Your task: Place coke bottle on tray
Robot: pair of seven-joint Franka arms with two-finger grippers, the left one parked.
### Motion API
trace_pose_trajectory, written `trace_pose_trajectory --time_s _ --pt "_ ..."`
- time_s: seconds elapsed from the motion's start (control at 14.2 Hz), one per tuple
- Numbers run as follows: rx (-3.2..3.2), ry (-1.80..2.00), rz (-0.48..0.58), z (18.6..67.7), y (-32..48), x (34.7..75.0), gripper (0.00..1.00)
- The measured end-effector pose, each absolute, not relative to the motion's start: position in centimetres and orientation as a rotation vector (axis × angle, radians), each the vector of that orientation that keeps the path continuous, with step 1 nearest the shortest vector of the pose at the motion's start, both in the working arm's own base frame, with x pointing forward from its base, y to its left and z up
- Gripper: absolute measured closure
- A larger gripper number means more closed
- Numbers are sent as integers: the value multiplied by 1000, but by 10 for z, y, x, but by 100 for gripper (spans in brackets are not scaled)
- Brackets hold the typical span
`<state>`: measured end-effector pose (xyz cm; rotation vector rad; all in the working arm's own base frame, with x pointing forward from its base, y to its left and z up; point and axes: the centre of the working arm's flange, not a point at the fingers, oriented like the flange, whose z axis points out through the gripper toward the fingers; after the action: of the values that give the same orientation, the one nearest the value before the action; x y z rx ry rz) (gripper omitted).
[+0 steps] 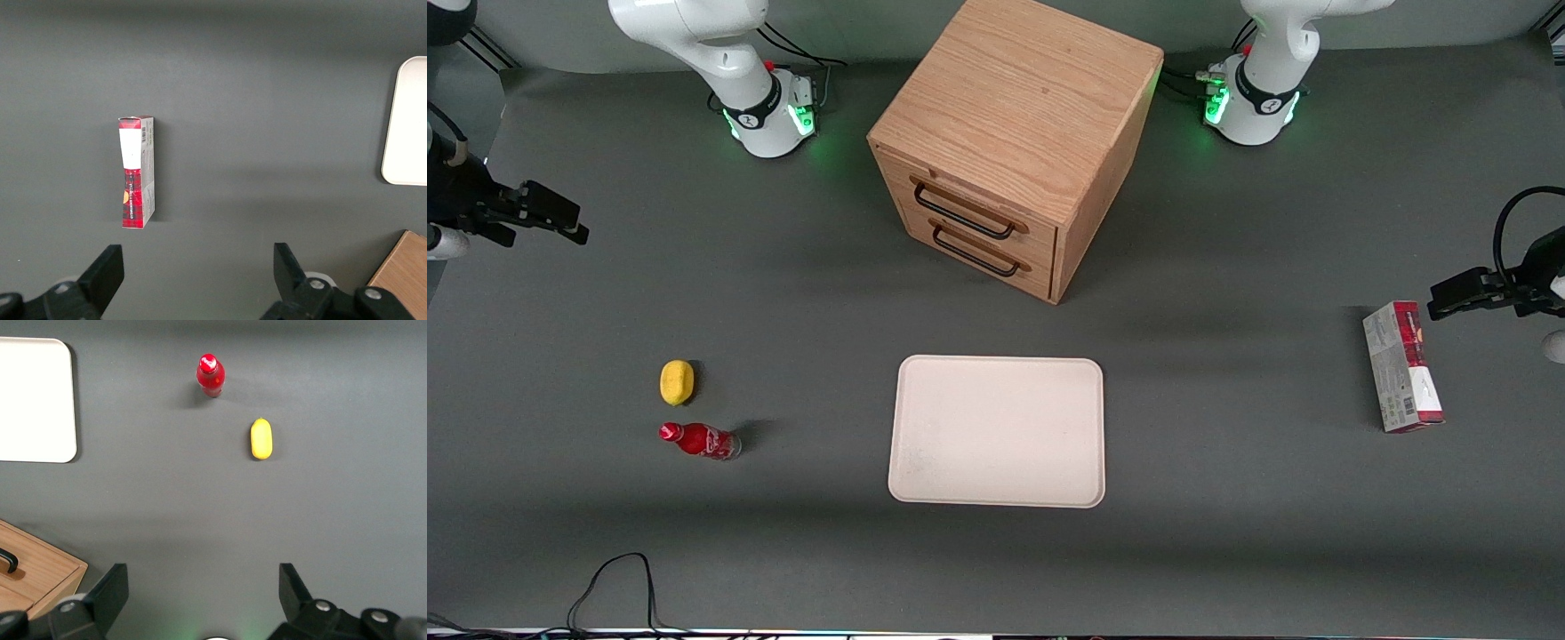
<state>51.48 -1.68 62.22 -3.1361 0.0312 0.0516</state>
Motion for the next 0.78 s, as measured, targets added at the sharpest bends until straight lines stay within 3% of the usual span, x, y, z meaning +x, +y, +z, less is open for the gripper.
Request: trace_pose_trajectory --time_s 0.49,0.78 --pt "-3139 32 112 596 -17 522 0" --pt "-3148 61 45 553 -25 573 0"
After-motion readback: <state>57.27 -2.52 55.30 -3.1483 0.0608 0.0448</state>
